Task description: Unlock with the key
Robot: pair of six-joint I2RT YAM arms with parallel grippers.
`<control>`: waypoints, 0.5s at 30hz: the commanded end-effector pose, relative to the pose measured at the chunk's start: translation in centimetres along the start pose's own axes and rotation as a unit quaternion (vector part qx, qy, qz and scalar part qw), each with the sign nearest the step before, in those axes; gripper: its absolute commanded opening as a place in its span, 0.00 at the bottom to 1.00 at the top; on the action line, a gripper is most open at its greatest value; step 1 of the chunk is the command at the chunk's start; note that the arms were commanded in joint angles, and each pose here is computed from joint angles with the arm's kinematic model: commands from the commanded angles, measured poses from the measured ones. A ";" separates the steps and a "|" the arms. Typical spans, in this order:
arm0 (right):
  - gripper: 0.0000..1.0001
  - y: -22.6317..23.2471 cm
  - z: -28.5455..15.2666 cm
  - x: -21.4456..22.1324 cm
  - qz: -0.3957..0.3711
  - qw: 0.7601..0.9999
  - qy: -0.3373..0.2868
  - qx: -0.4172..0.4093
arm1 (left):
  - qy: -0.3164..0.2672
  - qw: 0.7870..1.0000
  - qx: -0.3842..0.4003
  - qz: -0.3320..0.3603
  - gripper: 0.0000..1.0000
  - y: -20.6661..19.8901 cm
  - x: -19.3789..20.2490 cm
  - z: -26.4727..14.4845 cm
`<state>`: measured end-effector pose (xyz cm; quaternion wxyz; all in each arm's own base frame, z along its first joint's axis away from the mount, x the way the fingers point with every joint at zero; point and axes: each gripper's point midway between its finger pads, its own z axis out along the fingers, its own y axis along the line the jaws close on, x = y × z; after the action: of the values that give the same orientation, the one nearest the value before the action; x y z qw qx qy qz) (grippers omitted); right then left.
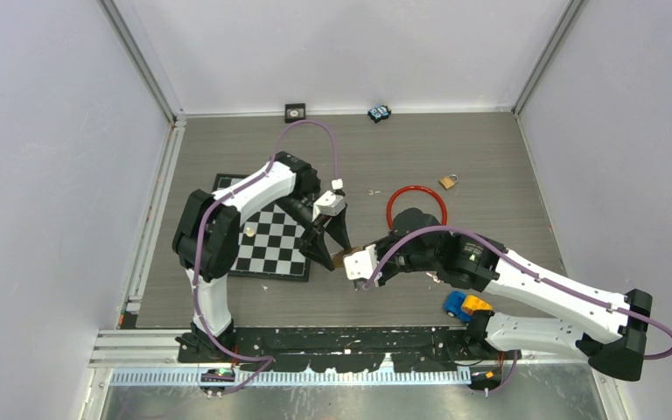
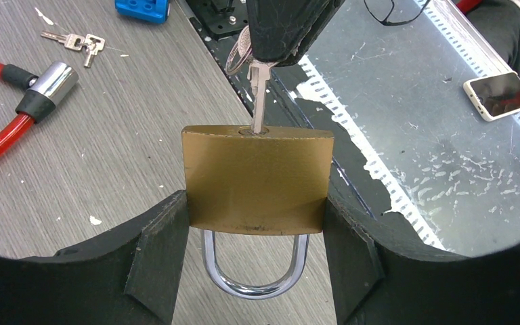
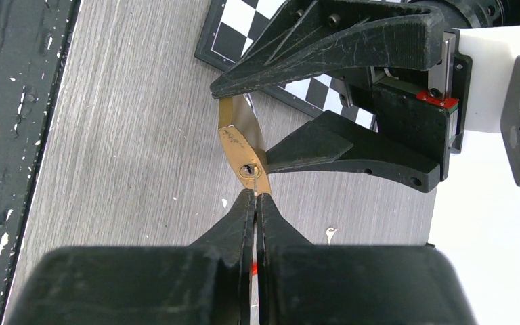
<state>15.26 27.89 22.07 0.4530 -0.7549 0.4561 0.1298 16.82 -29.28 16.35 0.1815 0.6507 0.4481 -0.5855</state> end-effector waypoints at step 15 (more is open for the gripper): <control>0.01 -0.8 -0.9 -1.2 -0.001 1.000 -0.019 0.005 | -0.045 0.997 0.009 -0.058 0.00 -2.8 -3.4 -0.1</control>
<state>15.03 27.59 21.65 0.4429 -0.7586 0.4589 0.1332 16.77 -29.25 16.38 0.1773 0.6473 0.4529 -0.5869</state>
